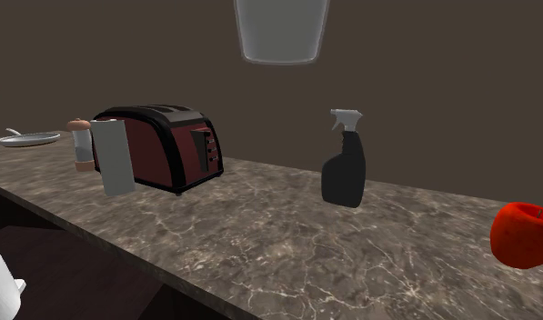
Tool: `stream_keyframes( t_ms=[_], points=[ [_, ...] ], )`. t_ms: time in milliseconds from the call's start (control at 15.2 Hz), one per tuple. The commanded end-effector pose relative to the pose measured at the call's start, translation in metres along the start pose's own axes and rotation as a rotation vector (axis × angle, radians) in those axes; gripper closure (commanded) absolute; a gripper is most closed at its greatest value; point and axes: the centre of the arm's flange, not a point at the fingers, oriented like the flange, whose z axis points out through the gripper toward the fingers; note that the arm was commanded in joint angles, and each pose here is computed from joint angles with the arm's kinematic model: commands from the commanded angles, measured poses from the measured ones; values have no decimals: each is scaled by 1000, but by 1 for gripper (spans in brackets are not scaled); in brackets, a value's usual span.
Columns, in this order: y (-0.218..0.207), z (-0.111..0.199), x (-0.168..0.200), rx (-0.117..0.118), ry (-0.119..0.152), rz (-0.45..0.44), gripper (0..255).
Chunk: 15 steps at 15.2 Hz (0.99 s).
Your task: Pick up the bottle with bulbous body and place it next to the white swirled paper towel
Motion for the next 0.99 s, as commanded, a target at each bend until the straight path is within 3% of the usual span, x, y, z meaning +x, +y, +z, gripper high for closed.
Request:
stream_keyframes(
  t_ms=[0, 924],
  points=[
    [-11, 0, -25, 0, 0, 0, 255],
    [-76, -6, -198, 0, 0, 0, 255]
  ],
)
